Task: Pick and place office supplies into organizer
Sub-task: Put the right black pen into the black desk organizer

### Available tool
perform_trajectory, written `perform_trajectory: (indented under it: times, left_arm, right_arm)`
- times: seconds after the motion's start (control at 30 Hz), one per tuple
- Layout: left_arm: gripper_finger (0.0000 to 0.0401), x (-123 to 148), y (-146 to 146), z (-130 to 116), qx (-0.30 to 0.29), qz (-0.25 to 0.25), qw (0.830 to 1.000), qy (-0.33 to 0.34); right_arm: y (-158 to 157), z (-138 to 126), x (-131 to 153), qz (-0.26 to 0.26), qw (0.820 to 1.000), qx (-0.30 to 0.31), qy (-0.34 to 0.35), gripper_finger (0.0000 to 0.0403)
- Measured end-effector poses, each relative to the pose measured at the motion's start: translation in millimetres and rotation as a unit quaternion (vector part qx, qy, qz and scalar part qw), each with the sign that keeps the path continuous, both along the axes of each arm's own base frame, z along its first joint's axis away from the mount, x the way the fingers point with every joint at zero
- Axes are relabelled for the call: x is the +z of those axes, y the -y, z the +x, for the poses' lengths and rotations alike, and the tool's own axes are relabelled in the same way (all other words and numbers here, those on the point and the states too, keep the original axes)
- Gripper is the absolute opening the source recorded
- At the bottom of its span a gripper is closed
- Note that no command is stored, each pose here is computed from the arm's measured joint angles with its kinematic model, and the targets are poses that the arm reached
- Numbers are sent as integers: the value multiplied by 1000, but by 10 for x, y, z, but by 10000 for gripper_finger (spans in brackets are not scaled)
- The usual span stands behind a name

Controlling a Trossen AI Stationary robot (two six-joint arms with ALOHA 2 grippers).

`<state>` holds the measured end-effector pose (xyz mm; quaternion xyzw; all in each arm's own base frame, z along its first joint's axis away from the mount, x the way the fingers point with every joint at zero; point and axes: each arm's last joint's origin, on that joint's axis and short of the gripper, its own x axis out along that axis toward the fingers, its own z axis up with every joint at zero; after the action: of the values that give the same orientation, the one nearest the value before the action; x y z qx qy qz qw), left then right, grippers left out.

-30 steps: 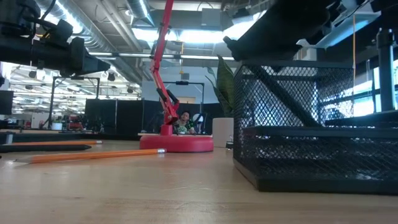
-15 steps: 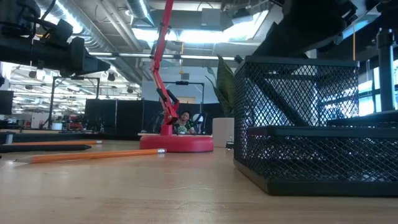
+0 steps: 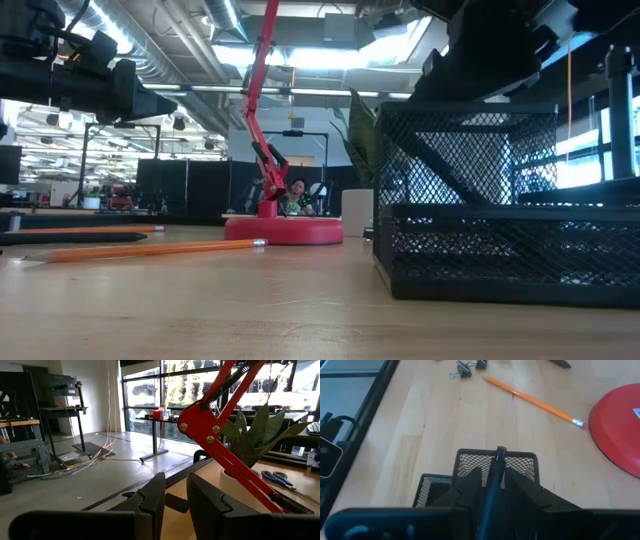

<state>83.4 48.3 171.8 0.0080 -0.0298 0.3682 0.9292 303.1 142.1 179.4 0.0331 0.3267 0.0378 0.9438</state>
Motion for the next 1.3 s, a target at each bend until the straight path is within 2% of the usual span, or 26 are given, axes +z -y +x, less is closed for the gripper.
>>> perform_trajectory:
  times: [0.2, 0.4, 0.5, 0.6, 0.77, 0.9, 1.1, 1.3]
  left_arm:
    - [74, -1, 0, 0, 0, 0, 1000, 0]
    - [74, 0, 0, 0, 0, 0, 1000, 0]
    - [74, 0, 0, 0, 0, 0, 1000, 0]
    - [74, 0, 0, 0, 0, 0, 1000, 0]
    - [74, -1, 0, 0, 0, 0, 1000, 0]
    - [74, -1, 0, 0, 0, 0, 1000, 0]
    - [74, 0, 0, 0, 0, 0, 1000, 0]
    - [74, -1, 0, 1, 0, 0, 1000, 0]
  right_arm:
    - [20, -43, 149, 2, 1000, 6, 19, 88]
    - [55, -248, 490, 27, 999, 9, 36, 88]
    - [101, -411, 636, 47, 999, -5, 20, 88]
    - [194, -607, 699, 71, 996, -48, -32, 89]
    - [385, -884, 665, 72, 973, -186, -119, 121]
    - [476, -986, 609, 61, 952, -254, -160, 168]
    - [462, -952, 581, 53, 954, -248, -160, 217]
    - [411, -860, 371, 6, 950, -237, -203, 227]
